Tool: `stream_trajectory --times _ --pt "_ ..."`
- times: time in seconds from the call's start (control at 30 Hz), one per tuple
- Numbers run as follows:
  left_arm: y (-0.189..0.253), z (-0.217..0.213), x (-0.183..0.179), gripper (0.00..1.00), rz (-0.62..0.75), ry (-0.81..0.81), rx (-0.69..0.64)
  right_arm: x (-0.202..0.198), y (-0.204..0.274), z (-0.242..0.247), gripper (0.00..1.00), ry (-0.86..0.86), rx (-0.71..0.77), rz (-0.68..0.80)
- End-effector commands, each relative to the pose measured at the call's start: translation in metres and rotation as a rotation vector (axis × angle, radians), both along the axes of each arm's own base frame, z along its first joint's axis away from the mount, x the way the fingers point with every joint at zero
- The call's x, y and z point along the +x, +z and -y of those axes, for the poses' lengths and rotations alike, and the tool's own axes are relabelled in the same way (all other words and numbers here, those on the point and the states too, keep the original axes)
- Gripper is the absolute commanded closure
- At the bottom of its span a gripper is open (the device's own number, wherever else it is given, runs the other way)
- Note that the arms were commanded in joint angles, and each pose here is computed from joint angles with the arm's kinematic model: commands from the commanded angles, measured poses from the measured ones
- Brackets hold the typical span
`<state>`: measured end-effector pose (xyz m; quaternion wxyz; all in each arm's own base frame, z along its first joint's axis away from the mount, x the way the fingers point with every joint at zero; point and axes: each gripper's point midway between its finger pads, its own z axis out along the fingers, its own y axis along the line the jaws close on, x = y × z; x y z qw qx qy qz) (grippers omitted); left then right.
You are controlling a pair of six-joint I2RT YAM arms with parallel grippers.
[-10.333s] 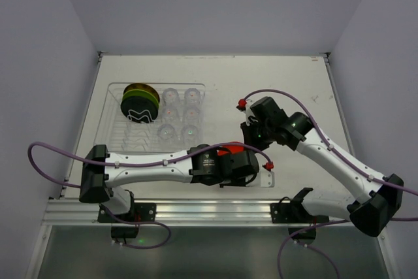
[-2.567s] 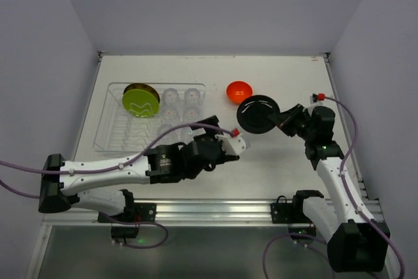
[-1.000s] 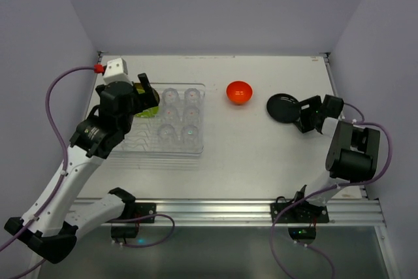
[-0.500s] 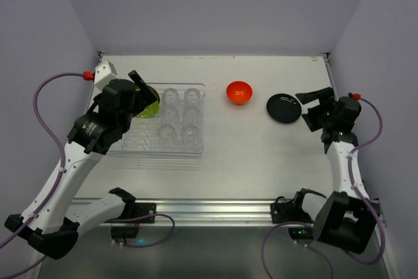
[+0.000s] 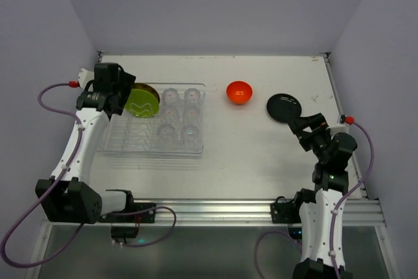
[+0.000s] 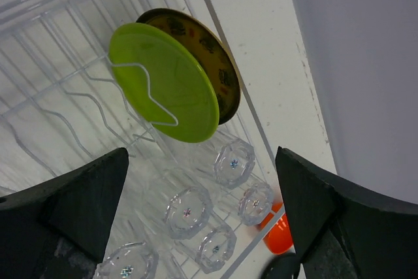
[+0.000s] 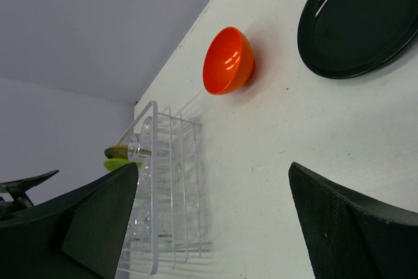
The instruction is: Unload the mixed dishes from the dish rack
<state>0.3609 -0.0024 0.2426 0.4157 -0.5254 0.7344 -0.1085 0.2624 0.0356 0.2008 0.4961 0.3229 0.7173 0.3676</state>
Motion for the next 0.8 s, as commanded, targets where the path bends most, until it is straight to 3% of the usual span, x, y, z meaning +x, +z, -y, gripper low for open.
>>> stream_trajectory --times 0.0,0.17,0.3,0.4,0.47,0.77 --pt "-0.005 0.012 0.034 0.03 0.072 0.006 -0.18 -0.014 -0.014 -0.005 0.01 0.016 -0.035 0.017" --pt "-0.042 0.024 0.053 0.03 -0.042 -0.019 -0.247 -0.024 -0.024 -0.015 0.01 0.065 -0.018 0.008" --pt "-0.049 0.02 0.066 0.05 -0.023 0.002 -0.242 -0.03 -0.021 -0.018 0.01 0.072 -0.019 0.029" --pt "-0.051 0.01 0.07 0.14 -0.03 0.041 -0.226 -0.035 -0.018 -0.018 0.01 0.063 -0.04 0.051" --pt "-0.057 0.004 0.068 0.25 -0.049 0.082 -0.211 -0.038 -0.017 -0.019 0.01 0.062 -0.048 0.062" --pt "-0.093 0.011 0.069 0.4 -0.091 0.108 -0.281 -0.044 -0.012 -0.018 0.01 0.064 -0.097 0.056"
